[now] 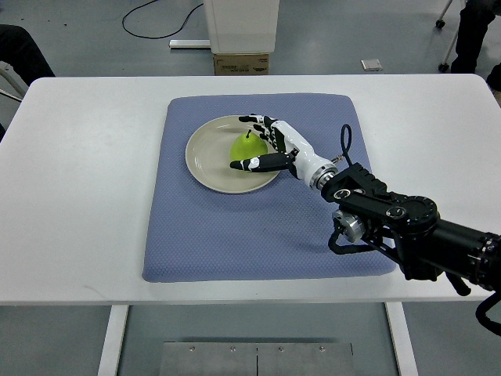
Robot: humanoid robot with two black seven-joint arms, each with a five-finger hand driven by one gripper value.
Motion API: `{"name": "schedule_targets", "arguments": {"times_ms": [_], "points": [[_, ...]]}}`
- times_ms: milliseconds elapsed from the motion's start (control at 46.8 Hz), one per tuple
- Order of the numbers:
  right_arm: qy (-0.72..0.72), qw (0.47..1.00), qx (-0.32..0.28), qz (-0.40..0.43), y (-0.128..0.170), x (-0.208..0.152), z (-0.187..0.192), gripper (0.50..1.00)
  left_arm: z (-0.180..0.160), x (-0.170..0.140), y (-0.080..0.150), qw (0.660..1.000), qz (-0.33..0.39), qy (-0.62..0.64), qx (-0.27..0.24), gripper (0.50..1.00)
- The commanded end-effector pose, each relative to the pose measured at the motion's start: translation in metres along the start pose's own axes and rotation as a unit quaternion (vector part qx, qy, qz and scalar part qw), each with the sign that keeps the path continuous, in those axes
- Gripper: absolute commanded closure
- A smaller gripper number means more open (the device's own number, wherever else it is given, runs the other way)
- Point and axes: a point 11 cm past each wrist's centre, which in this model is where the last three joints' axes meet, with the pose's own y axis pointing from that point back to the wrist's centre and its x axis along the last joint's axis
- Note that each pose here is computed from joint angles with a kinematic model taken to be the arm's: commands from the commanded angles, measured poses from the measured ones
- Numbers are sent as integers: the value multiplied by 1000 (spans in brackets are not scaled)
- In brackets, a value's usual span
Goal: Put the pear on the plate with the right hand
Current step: 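Open the right hand and withdraw it away from the plate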
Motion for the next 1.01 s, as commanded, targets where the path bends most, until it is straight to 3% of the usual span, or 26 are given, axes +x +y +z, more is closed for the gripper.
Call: {"name": "schedule_targets", "arguments": {"times_ms": [0,342,984], "points": [[1,1000,-2,4,0,3,2,500,0,0,0,1000,0,1,0,500],[-35,999,19,30,-4,13,-11,500,1,0,0,1000,0,0,-1,500],[-119,972,44,198,27,129,-9,500,0,0,0,1000,0,0,0,500]]}}
